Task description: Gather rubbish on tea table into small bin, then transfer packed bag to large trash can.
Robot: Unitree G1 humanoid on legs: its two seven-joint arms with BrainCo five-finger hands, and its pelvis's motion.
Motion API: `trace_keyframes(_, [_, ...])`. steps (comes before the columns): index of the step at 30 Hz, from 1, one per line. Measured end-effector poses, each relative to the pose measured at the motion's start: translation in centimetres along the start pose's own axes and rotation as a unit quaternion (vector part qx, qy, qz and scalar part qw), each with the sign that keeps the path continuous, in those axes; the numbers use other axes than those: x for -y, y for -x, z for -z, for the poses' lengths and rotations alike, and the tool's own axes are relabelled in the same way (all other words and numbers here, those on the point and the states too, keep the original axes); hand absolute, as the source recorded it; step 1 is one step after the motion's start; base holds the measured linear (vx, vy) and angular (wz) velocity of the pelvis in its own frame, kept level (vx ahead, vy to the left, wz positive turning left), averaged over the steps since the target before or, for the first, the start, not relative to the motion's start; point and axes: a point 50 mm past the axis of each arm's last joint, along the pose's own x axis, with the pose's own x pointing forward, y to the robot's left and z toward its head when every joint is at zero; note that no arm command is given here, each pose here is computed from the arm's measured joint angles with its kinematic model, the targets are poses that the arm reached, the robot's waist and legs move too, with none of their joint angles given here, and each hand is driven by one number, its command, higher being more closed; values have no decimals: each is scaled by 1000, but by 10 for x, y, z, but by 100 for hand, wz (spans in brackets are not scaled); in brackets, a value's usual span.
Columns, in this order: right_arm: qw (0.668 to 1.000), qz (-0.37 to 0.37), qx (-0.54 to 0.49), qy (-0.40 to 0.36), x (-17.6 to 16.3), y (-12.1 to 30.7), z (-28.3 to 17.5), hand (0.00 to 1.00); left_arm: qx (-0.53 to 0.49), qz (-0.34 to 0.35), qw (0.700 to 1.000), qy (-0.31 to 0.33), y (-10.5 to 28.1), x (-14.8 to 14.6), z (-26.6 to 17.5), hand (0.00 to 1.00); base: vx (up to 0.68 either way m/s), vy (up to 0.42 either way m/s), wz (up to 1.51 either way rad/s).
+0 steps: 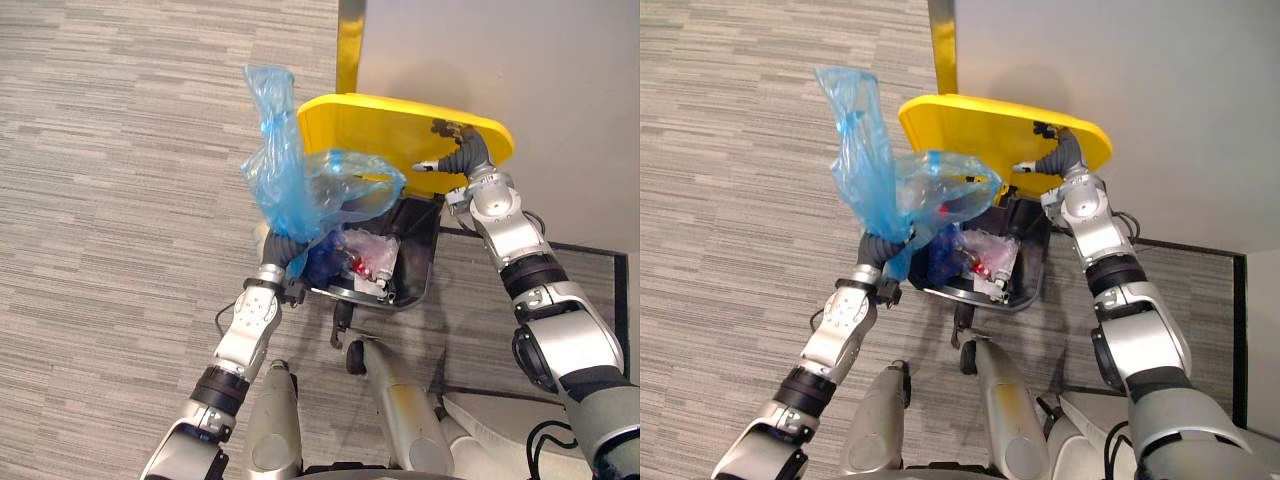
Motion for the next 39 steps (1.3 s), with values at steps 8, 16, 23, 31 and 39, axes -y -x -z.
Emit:
trace_keyframes(8, [999,-11,30,12,-5,-6,-20,0,64,68,996,7,-30,39,-34,100,-7,-32,-10])
trace_keyframes(16, [995,-15,91,23,-6,-15,-60,0,47,79,995,-39,-61,48,-35,100,-28,-43,-14])
trace_keyframes(23, [990,-26,136,30,-12,-12,-82,0,-20,104,990,-88,-73,69,-13,100,-17,-52,-13])
trace_keyframes(31, [985,-33,164,51,-31,-7,-92,0,-54,90,988,-110,-74,72,1,100,44,-113,16])
trace_keyframes(39, [972,-29,185,143,-46,-3,-93,0,-107,29,986,-127,-62,47,27,100,-39,-4,7])
